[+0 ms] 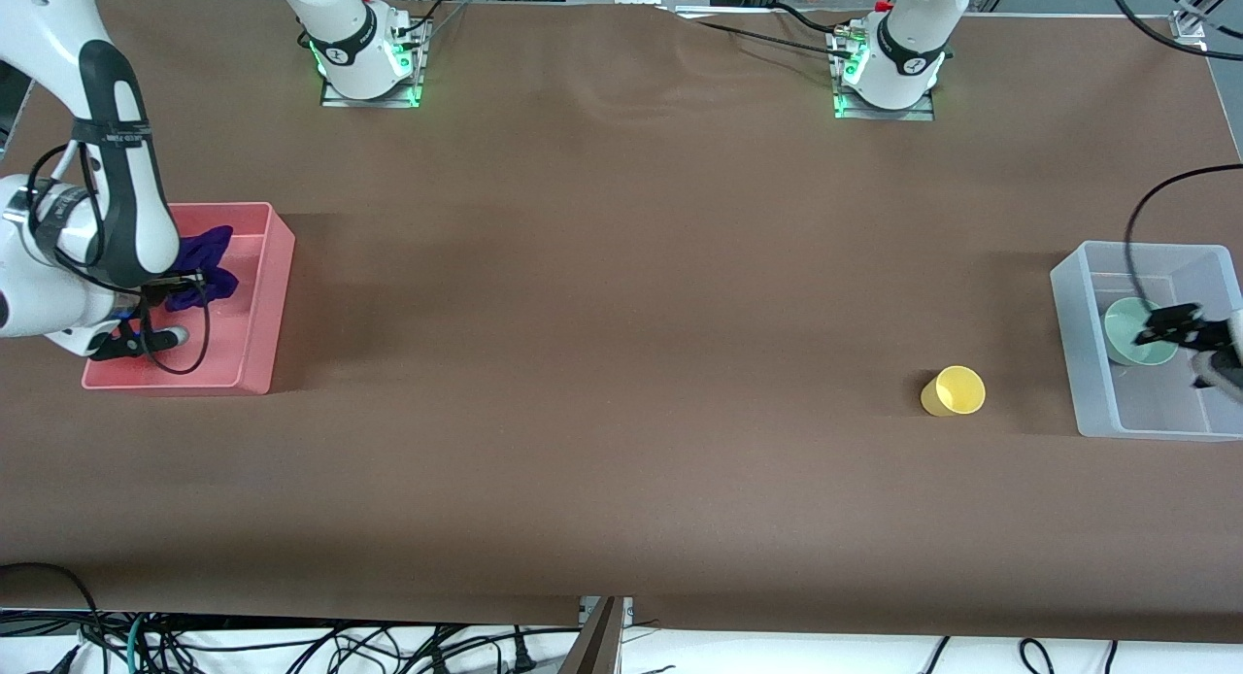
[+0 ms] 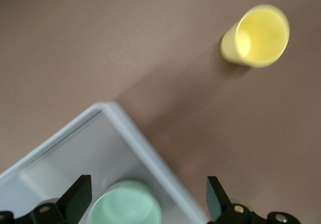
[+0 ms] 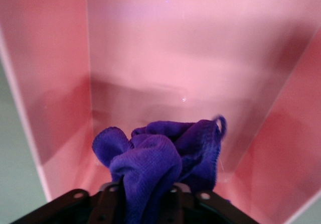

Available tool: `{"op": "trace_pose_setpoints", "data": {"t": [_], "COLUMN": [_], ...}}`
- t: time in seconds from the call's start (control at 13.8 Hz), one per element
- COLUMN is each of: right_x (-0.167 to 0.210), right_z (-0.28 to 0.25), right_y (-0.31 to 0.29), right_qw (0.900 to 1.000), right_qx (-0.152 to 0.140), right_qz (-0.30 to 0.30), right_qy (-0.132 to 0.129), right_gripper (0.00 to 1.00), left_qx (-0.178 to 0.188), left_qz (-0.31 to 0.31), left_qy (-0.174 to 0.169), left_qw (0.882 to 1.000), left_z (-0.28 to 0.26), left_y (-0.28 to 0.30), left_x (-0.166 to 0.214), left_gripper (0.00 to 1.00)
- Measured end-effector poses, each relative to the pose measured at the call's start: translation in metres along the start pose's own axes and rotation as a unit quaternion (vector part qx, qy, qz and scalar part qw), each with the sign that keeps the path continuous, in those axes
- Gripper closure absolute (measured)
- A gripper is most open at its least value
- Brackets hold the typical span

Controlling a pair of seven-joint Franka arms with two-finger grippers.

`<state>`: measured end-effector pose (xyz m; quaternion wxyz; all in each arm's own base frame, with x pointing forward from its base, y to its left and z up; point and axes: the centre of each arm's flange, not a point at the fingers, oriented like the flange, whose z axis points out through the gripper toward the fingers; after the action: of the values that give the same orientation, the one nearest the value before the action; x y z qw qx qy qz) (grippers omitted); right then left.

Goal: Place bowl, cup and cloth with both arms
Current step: 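Reach the left gripper to the yellow cup and grasp it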

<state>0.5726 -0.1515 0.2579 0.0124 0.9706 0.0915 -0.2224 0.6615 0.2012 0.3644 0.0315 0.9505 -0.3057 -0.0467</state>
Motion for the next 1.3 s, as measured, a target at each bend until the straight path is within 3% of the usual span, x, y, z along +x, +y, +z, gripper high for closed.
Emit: {"op": "trace_pose_setpoints", "data": {"t": [0.22, 0.43, 0.51, 0.72, 0.87, 1.16, 1.3], "right_x": [-0.001, -0.017, -0.024, -0.048, -0.060, -0.081, -0.095], "right_z": [-0.027, -0.129, -0.169, -0.264, -0.299, -0.346, -0.358], "right_y": [0.003, -0.015, -0.036, -0.109, -0.143, -0.147, -0.147], "right_qw": [1.000, 0.998, 0.996, 0.988, 0.980, 0.966, 0.963], "right_qx": [-0.009, -0.016, -0.019, -0.035, -0.046, -0.064, -0.068], "right_qz": [0.002, -0.011, -0.027, -0.082, -0.108, -0.106, -0.104], "right_qy": [0.026, 0.066, 0.081, 0.130, 0.162, 0.225, 0.239], "right_gripper": [0.38, 0.06, 0.00, 0.00, 0.00, 0.00, 0.00], "left_qx": [-0.009, -0.008, -0.006, 0.000, -0.011, -0.024, -0.021], "left_qz": [-0.031, -0.068, -0.079, -0.092, -0.094, -0.094, -0.095], "left_qy": [-0.007, -0.006, -0.002, 0.015, 0.006, -0.003, -0.001], "left_qw": [0.999, 0.998, 0.997, 0.996, 0.995, 0.995, 0.995], "left_z": [0.043, 0.074, 0.079, 0.098, 0.125, 0.154, 0.150], "left_y": [0.043, 0.078, 0.086, 0.093, 0.093, 0.096, 0.095], "left_x": [0.055, 0.092, 0.101, 0.117, 0.117, 0.116, 0.117], "left_gripper": [0.00, 0.00, 0.00, 0.05, 0.23, 0.70, 0.90]}}
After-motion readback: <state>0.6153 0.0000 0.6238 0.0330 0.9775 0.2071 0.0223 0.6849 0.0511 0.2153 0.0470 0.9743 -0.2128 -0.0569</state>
